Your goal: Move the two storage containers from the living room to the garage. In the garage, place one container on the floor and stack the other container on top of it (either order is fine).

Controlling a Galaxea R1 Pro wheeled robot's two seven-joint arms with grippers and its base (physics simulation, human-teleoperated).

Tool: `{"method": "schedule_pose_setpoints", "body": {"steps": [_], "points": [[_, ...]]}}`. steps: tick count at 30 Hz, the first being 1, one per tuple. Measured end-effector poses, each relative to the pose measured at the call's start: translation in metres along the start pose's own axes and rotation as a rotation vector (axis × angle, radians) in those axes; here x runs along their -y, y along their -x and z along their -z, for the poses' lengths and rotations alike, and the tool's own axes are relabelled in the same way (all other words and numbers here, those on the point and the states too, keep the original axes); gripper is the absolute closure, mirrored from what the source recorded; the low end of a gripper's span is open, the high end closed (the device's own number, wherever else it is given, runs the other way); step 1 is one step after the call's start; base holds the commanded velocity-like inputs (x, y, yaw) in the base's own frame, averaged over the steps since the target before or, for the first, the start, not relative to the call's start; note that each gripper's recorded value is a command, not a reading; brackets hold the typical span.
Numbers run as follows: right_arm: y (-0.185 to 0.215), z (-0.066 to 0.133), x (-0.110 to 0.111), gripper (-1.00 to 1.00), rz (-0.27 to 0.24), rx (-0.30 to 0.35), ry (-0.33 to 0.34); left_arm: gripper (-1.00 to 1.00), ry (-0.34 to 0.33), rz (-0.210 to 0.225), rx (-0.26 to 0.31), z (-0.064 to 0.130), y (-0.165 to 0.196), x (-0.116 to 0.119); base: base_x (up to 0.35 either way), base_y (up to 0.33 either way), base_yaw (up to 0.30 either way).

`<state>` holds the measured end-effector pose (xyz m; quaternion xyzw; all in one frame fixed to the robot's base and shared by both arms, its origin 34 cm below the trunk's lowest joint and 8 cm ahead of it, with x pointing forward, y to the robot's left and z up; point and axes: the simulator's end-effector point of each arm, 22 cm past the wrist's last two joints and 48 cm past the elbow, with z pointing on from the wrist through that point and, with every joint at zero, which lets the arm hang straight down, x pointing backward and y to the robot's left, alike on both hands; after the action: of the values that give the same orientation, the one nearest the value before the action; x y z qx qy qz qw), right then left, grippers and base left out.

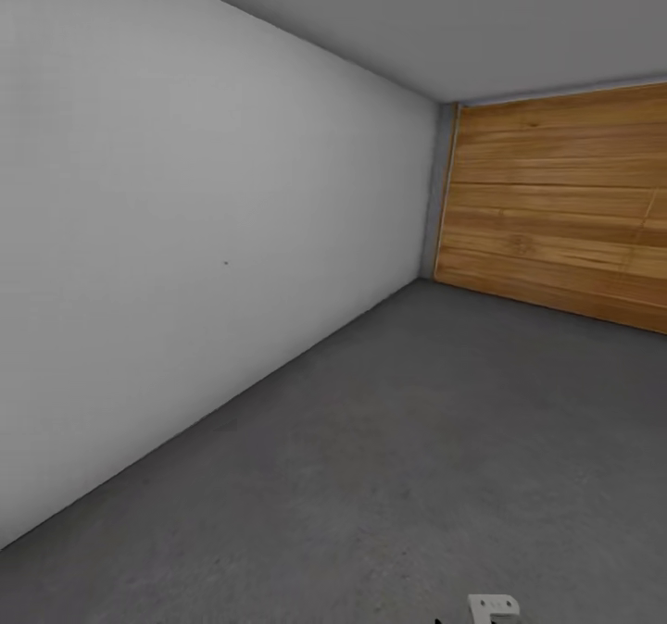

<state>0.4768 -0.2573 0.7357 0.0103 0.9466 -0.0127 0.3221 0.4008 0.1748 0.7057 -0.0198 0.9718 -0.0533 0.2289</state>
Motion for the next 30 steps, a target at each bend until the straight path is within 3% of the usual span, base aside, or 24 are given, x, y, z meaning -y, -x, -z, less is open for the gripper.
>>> {"method": "schedule_pose_setpoints", "body": {"steps": [17, 23, 30], "points": [[0.003, 0.014, 0.0, -1.0, 0.001, 0.0, 0.001, -1.0, -0.011, 0.006, -0.001, 0.015, 0.0, 0.008, 0.0, 0.0, 0.3], [0.003, 0.019, 0.0, -1.0, 0.001, -0.001, 0.001, -1.0, -0.016, 0.097, 0.007, 0.02, 0.002, 0.003, 0.0, 0.0, 0.3], [0.004, 0.024, 0.0, -1.0, 0.0, -0.001, 0.001, -1.0, -0.013, 0.1, 0.008, 0.024, 0.001, 0.0, 0.0, 0.0, 0.3]]}}
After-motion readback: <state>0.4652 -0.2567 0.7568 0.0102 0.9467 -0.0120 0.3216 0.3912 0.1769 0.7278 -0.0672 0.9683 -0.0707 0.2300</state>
